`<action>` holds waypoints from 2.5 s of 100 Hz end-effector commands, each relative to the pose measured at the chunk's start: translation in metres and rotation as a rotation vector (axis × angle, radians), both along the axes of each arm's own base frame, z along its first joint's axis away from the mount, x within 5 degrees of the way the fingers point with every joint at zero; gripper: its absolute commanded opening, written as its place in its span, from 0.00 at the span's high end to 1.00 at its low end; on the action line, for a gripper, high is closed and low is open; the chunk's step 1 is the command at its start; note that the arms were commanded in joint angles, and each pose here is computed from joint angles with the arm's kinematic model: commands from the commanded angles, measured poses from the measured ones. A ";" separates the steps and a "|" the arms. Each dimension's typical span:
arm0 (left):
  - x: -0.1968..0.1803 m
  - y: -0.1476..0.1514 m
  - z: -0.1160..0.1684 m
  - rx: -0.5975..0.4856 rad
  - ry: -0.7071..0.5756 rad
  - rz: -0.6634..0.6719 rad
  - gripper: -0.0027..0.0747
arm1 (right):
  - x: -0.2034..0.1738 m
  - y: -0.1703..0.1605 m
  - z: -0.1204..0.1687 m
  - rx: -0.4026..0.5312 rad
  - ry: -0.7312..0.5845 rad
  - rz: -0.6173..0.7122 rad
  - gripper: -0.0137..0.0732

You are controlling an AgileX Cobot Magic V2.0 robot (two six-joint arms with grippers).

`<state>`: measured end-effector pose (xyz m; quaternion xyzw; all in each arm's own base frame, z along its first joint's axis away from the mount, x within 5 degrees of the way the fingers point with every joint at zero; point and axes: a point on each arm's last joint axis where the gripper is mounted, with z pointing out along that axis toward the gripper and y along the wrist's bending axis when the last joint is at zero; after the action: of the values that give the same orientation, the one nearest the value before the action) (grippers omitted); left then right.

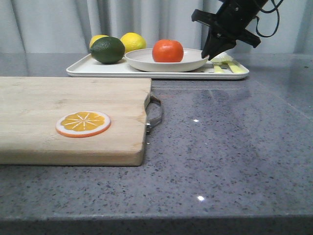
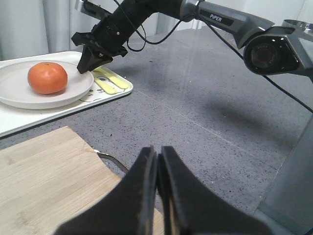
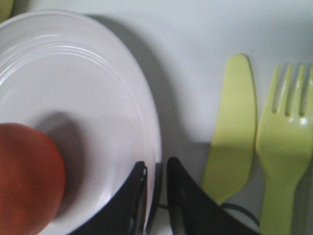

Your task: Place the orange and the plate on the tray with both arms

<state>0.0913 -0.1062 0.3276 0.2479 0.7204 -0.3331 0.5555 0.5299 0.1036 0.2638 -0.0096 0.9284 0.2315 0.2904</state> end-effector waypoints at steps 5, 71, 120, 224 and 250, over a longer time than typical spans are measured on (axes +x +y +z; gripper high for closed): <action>0.001 0.001 0.016 -0.077 -0.064 0.018 0.99 | -0.009 -0.001 0.053 0.060 -0.145 -0.016 0.62; 0.001 0.001 0.016 -0.076 -0.063 0.017 0.99 | -0.059 -0.015 0.129 -0.106 -0.181 0.027 0.88; 0.001 0.001 0.016 -0.077 -0.064 0.018 0.99 | -0.133 -0.020 0.222 -0.099 -0.351 0.050 0.92; 0.001 0.001 0.016 -0.077 -0.064 0.018 0.99 | -0.332 -0.056 0.193 -0.179 -0.583 0.009 0.92; 0.001 0.001 0.016 -0.078 -0.065 0.018 0.99 | -0.389 -0.066 0.150 -0.185 -0.647 -0.025 0.92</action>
<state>0.0913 -0.1062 0.3276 0.2479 0.7204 -0.3331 0.5555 0.1597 0.0419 0.4077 -0.1059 0.8448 0.1305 0.5080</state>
